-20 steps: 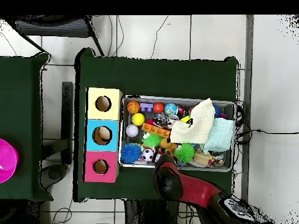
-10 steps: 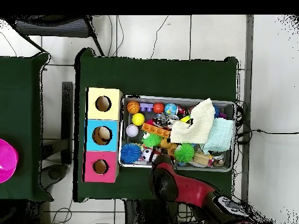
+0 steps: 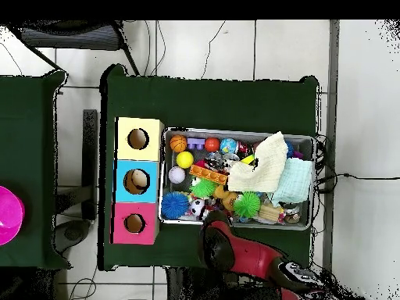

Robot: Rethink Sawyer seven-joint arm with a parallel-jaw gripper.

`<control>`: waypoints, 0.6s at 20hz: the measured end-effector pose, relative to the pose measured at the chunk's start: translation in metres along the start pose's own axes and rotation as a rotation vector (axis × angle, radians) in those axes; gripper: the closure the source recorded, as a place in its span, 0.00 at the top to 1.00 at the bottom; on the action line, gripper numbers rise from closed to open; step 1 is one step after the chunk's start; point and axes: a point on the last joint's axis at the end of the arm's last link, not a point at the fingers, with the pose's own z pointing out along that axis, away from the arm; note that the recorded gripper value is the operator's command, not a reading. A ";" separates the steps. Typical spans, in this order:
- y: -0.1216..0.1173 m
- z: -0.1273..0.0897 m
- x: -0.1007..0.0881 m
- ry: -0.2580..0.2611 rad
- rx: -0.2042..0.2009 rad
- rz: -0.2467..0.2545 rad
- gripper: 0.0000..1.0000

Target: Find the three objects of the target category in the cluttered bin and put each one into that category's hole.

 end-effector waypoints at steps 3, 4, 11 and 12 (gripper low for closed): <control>0.001 0.000 0.000 -0.001 0.014 -0.009 1.00; 0.000 0.000 0.000 -0.002 0.020 -0.013 1.00; -0.002 -0.004 -0.003 -0.014 0.039 -0.027 1.00; -0.002 -0.005 -0.005 -0.018 0.041 -0.027 1.00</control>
